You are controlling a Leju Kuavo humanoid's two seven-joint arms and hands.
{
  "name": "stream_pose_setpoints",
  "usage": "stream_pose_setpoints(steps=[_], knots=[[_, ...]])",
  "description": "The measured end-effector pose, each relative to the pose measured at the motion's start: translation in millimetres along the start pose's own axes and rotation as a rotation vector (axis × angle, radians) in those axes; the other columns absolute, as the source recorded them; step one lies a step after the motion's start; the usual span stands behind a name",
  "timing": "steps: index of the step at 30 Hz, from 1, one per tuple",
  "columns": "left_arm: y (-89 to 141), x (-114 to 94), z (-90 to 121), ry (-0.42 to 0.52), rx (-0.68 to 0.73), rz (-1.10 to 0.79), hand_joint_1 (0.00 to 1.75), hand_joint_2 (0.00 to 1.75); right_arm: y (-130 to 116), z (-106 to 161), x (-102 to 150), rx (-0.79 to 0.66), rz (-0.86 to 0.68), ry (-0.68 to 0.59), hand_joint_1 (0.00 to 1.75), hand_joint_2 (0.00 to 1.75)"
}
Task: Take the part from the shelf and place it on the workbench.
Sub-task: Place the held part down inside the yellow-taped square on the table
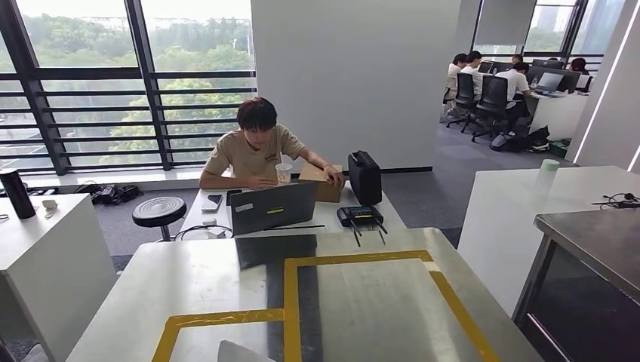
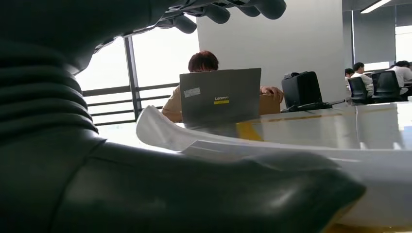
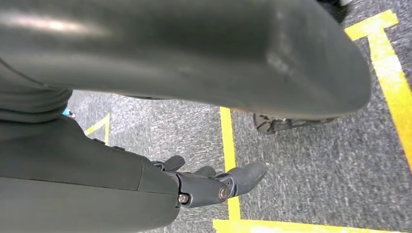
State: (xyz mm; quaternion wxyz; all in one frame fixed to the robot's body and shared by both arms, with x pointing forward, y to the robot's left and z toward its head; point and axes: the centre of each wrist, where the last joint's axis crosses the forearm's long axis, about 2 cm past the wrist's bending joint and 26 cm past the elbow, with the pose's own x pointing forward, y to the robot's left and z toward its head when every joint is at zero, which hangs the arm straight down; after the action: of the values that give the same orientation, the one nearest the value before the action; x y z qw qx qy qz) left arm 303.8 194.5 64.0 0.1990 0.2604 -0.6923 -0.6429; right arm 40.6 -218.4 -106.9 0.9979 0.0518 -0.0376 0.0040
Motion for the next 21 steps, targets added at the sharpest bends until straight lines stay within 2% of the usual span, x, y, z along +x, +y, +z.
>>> stream_pose_setpoints(steps=[21], knots=[[4.6,-0.1,-3.3,-0.021,0.019,-0.017,0.00,0.00,5.0,0.2,1.1,0.001,-0.010,-0.014,0.00,0.00]])
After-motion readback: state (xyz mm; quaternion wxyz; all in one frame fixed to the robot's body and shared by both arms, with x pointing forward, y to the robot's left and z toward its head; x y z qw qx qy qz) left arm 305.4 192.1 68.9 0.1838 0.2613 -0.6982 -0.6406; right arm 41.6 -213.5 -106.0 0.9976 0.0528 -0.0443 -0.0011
